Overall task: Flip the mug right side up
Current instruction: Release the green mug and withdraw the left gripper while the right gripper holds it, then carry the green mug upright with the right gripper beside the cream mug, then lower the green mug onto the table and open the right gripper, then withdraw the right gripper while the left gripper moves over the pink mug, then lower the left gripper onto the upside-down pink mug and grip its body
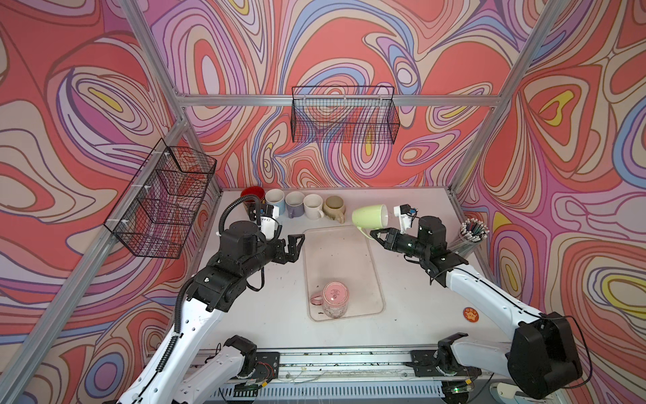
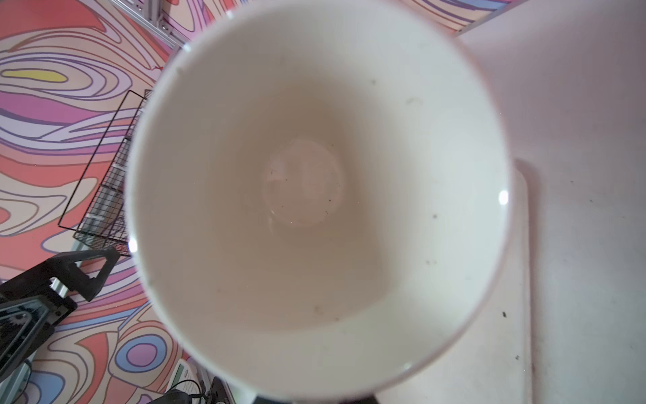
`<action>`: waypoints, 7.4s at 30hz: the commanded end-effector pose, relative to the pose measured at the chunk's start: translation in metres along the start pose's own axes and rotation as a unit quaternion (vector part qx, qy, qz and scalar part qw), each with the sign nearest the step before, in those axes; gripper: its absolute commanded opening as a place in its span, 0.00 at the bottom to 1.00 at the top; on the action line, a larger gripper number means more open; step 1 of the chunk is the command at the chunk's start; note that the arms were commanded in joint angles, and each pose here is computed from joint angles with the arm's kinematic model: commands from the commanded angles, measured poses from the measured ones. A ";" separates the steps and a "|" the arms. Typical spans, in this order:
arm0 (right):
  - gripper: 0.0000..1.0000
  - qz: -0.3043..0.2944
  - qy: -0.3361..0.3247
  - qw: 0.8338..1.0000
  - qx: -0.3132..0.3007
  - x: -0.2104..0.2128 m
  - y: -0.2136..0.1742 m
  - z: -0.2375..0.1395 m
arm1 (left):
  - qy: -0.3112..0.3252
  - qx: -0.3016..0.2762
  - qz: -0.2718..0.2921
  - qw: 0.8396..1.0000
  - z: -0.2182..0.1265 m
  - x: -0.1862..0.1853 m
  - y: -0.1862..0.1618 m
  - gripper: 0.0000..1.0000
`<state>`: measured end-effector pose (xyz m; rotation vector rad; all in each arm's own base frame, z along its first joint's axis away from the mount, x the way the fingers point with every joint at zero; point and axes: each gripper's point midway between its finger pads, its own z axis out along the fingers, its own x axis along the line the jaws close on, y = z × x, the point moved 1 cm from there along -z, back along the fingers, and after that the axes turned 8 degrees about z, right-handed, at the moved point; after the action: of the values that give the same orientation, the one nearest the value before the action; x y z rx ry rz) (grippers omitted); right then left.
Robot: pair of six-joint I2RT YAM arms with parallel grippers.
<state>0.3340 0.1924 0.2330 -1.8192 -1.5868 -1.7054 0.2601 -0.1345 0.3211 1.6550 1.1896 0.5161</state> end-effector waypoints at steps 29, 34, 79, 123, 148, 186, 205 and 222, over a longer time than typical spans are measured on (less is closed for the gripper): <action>0.00 -0.096 -0.230 0.968 -0.021 -0.056 0.099 0.031 | 0.024 0.063 -0.003 0.998 0.026 0.017 -0.056 0.93; 0.00 -0.111 -0.267 0.957 -0.005 -0.072 0.109 0.044 | 0.027 0.071 -0.002 0.997 0.030 0.019 -0.058 0.94; 0.00 -0.231 -0.405 0.876 0.125 -0.131 0.107 0.174 | 0.014 0.094 0.002 0.995 0.040 0.017 -0.069 0.95; 0.64 -0.217 -0.359 0.903 0.095 -0.080 0.114 0.146 | -0.070 0.110 0.040 0.991 0.043 -0.013 -0.076 0.84; 0.73 -0.186 -0.224 0.956 0.026 -0.013 0.046 0.030 | -0.079 0.280 0.204 0.935 0.007 -0.069 -0.169 0.89; 0.73 -0.195 -0.201 0.960 0.001 0.002 0.027 -0.017 | -0.022 0.269 0.214 0.939 0.082 -0.099 -0.200 0.83; 0.73 -0.190 -0.201 0.961 0.008 -0.001 0.022 -0.018 | -0.073 0.295 0.218 0.927 0.111 -0.131 -0.211 0.59; 0.73 -0.187 -0.200 0.962 0.015 -0.001 0.021 -0.015 | -0.072 0.325 0.214 0.918 0.108 -0.122 -0.237 0.39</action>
<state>0.3437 0.1710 0.2479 -2.0569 -2.2307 -1.5000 0.1849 -0.2845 0.0956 2.4990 0.9356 0.2775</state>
